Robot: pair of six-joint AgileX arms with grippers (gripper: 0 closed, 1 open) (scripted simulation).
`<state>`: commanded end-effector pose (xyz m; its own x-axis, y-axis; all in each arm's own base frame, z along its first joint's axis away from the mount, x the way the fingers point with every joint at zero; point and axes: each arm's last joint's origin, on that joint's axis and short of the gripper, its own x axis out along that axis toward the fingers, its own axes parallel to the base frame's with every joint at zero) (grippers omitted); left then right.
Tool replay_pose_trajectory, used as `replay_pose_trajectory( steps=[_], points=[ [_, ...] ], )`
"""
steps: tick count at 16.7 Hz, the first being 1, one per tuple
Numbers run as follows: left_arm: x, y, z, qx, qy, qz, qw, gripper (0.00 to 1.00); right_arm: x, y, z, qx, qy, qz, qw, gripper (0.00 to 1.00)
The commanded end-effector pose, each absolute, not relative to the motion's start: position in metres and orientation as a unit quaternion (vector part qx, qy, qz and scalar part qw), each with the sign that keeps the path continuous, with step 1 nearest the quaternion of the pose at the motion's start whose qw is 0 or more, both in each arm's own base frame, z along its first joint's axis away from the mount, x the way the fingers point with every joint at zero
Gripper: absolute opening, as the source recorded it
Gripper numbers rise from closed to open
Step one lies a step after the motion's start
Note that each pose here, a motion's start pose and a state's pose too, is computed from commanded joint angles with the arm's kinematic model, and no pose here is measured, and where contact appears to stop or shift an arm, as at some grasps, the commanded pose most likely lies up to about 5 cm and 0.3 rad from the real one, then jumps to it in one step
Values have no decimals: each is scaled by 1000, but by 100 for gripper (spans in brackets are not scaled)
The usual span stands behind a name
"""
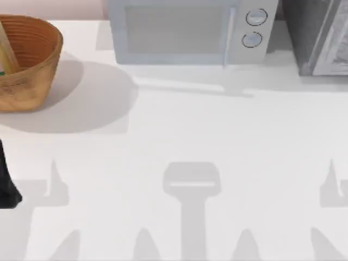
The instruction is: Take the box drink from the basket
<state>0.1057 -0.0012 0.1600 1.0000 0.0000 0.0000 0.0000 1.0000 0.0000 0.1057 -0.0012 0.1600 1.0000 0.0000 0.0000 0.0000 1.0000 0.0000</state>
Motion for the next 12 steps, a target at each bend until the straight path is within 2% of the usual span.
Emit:
replay_pose_trajectory(
  steps=[6, 12],
  points=[
    [111, 0, 164, -6, 13, 0, 1000, 100, 106, -1, 160, 0, 0, 0, 1000, 100],
    [144, 5, 198, -11, 11, -3, 1000, 100, 106, -1, 160, 0, 0, 0, 1000, 100]
  ],
)
